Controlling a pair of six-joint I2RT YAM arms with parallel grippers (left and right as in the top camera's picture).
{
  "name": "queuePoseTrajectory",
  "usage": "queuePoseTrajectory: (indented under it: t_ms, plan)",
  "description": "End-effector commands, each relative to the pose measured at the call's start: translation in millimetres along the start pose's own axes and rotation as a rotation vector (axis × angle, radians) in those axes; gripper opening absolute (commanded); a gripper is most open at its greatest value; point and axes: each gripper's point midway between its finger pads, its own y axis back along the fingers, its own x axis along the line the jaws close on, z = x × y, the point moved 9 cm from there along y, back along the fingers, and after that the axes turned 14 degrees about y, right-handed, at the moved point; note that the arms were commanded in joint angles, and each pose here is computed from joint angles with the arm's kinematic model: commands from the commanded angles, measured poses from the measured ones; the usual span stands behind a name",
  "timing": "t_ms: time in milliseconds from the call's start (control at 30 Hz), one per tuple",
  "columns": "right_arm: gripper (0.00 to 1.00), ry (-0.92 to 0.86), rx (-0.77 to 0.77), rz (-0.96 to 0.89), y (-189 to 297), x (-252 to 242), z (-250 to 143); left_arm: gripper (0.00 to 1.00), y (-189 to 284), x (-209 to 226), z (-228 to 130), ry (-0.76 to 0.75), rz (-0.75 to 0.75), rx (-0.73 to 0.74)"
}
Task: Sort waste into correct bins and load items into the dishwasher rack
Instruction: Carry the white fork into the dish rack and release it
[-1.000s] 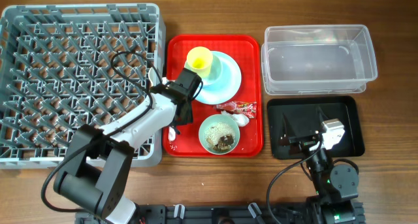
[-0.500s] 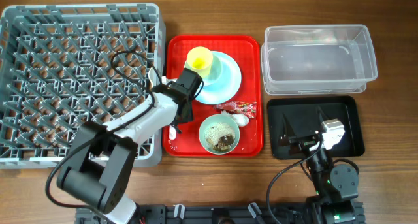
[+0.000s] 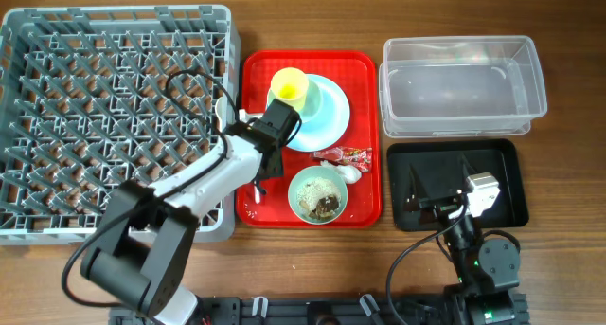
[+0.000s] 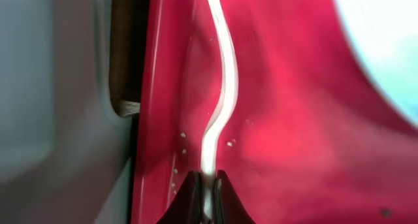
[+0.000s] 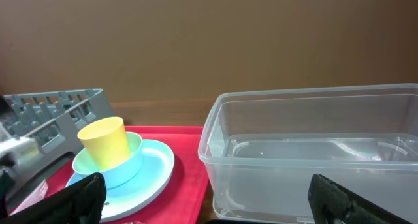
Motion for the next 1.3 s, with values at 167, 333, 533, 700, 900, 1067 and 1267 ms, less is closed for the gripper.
queuePoseTrajectory:
  t_ms: [167,333,533,700,900,1067,1267]
  plan:
    - [1.0,0.007,-0.003,-0.005,0.0,-0.3,0.2,0.04,112.8,26.4,55.0,0.035,-0.127,-0.399]
    - [1.0,0.007,-0.003,-0.005,0.0,-0.3,0.2,0.04,138.7,69.2,79.4,0.14,-0.026,-0.567]
    - [1.0,0.008,-0.003,-0.005,0.0,-0.3,0.2,0.04,121.9,91.4,99.9,0.179,0.023,-0.533]
    - [1.0,0.007,-0.003,-0.005,0.0,-0.3,0.2,0.04,77.7,73.0,107.1,0.073,0.017,-0.413]
    - [1.0,0.008,-0.003,-0.005,0.0,-0.3,0.2,0.08,39.8,62.3,107.6,0.042,0.053,-0.333]
    - [1.0,0.008,-0.003,-0.005,0.0,-0.3,0.2,0.43,38.0,60.2,110.1,0.047,0.045,-0.345]
    - [1.0,0.008,-0.003,-0.005,0.0,-0.3,0.2,0.6,86.6,41.8,122.1,0.044,-0.224,-0.339]
